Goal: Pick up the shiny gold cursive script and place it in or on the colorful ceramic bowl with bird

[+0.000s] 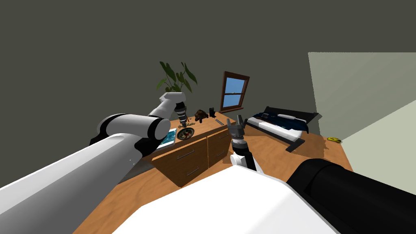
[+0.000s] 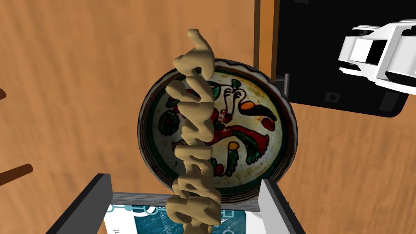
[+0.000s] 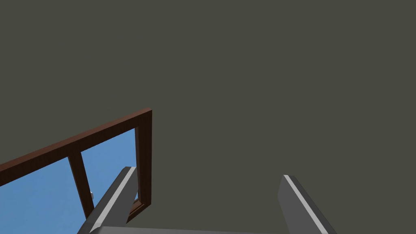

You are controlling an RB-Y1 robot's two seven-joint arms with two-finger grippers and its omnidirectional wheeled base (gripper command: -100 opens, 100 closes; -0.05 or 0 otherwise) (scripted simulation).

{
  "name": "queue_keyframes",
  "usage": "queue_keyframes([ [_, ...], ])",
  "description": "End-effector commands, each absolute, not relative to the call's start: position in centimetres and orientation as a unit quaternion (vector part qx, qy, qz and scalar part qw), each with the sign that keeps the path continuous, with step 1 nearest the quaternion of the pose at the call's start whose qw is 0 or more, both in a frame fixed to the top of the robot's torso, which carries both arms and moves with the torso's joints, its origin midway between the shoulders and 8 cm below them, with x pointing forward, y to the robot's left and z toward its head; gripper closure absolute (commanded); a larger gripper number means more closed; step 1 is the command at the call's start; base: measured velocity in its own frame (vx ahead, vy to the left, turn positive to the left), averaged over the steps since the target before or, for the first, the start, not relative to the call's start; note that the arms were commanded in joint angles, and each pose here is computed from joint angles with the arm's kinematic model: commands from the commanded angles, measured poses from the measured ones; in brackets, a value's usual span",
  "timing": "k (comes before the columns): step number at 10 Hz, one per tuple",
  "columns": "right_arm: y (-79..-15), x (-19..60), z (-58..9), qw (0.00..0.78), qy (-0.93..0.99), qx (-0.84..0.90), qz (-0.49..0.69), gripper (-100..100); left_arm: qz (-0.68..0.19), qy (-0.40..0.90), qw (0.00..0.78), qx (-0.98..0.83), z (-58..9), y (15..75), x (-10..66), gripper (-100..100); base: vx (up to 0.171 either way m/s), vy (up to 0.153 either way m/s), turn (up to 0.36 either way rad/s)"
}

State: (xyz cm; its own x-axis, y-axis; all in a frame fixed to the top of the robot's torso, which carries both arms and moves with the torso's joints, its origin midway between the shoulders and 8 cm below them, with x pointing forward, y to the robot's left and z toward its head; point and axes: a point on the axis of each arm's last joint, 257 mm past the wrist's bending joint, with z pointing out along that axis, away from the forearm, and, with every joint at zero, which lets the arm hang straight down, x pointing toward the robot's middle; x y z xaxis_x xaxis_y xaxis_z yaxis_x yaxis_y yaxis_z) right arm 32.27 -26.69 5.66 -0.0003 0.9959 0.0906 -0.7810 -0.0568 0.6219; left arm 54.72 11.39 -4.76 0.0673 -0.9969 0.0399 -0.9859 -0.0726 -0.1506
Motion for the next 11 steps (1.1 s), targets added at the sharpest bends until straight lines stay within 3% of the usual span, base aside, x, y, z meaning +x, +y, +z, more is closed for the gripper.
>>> queue_keyframes([
  [1,-26.7,32.3,5.7,0.656,0.204,0.264,0.677,0,-0.066,0.680,0.042,-0.729,-4.8,11.4,54.7,-100,0.000,0.000,0.000],
  [2,-26.7,32.3,5.7,0.656,0.204,0.264,0.677,0,-0.066,0.680,0.042,-0.729,-4.8,11.4,54.7,0,0.000,0.000,0.000],
  [3,-26.7,32.3,5.7,0.656,0.204,0.264,0.677,0,-0.066,0.680,0.041,-0.729,-3.1,11.2,54.2,-100,0.020,0.000,0.002],
  [11,-26.7,32.3,5.7,0.656,0.204,0.264,0.677,0,-0.065,0.681,0.042,-0.728,0.7,10.8,52.8,-100,0.024,0.004,0.001],
])
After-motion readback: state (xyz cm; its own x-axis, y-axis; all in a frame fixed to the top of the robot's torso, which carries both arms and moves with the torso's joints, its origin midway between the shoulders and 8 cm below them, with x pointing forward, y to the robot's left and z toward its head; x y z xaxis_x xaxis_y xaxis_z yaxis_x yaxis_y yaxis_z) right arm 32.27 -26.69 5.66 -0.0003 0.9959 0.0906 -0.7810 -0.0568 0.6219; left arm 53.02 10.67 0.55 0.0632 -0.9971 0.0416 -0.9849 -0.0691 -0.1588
